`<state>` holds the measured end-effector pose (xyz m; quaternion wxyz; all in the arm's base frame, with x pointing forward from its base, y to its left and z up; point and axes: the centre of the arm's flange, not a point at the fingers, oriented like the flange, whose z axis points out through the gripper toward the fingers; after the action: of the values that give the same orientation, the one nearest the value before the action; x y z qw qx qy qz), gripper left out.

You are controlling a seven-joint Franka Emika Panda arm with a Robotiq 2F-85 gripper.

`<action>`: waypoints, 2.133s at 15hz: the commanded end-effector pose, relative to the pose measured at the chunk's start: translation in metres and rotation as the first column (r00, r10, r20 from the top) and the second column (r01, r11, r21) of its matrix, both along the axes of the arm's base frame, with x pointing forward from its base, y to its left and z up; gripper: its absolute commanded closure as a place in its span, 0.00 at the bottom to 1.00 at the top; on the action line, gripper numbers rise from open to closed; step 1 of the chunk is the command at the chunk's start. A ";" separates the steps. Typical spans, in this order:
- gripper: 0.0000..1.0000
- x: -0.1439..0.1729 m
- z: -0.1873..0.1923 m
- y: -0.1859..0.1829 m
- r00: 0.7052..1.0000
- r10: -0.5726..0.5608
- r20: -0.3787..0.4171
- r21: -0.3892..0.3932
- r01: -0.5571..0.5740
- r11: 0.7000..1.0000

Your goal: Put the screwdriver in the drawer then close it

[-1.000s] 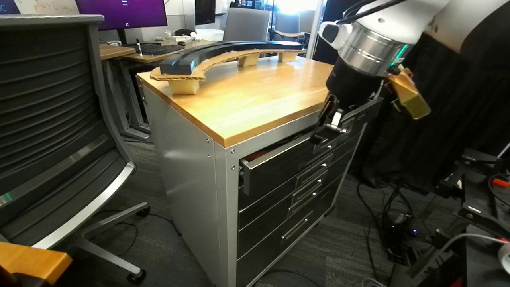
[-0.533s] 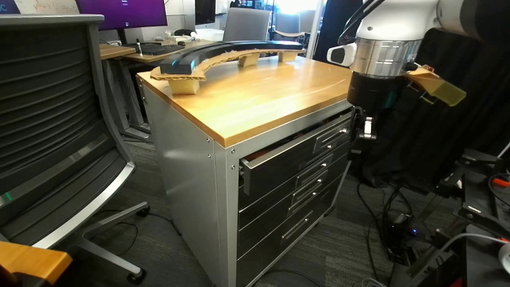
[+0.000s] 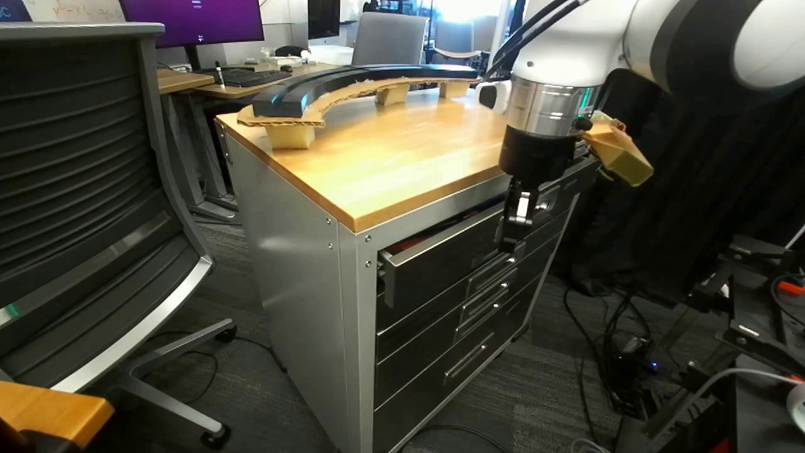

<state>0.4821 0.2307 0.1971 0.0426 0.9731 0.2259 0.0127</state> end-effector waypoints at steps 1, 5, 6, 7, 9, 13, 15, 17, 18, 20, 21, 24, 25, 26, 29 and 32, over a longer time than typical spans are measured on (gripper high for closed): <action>0.92 0.025 -0.013 0.016 0.992 -0.011 0.122 -0.033 0.015 0.999; 0.91 0.036 -0.021 0.025 0.966 0.013 0.259 -0.098 0.013 0.995; 0.92 0.036 -0.023 0.029 0.958 0.019 0.288 -0.114 0.015 0.993; 0.92 0.037 -0.024 0.032 0.949 0.031 0.312 -0.132 0.011 0.991; 0.92 0.037 -0.029 0.038 0.933 0.050 0.357 -0.160 0.009 0.987; 0.85 0.025 -0.030 0.045 0.929 0.061 0.365 -0.193 0.011 0.981; 0.59 0.009 -0.011 0.033 0.974 0.039 0.222 -0.204 0.007 0.979; 0.43 -0.006 0.021 0.011 0.995 0.009 0.099 -0.228 0.014 0.973; 0.34 -0.012 0.038 0.002 0.999 -0.002 0.035 -0.231 0.010 0.973; 0.20 -0.021 0.060 -0.010 0.995 -0.017 -0.094 -0.241 -0.006 0.971; 0.12 -0.026 0.075 -0.015 0.987 -0.023 -0.161 -0.233 -0.015 0.972; 0.00 -0.037 0.128 -0.023 0.940 -0.009 -0.340 -0.181 -0.056 0.982; 0.00 -0.040 0.148 -0.026 0.925 -0.001 -0.380 -0.158 -0.065 0.985; 0.00 -0.043 0.169 -0.028 0.913 0.006 -0.408 -0.133 -0.066 0.989; 0.00 -0.048 0.166 -0.024 0.906 0.005 -0.422 -0.112 -0.058 0.992; 0.00 -0.052 0.209 -0.030 0.906 0.026 -0.423 -0.063 -0.057 0.996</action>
<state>0.4296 0.2010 0.4059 0.0283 0.9457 0.2508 -0.2050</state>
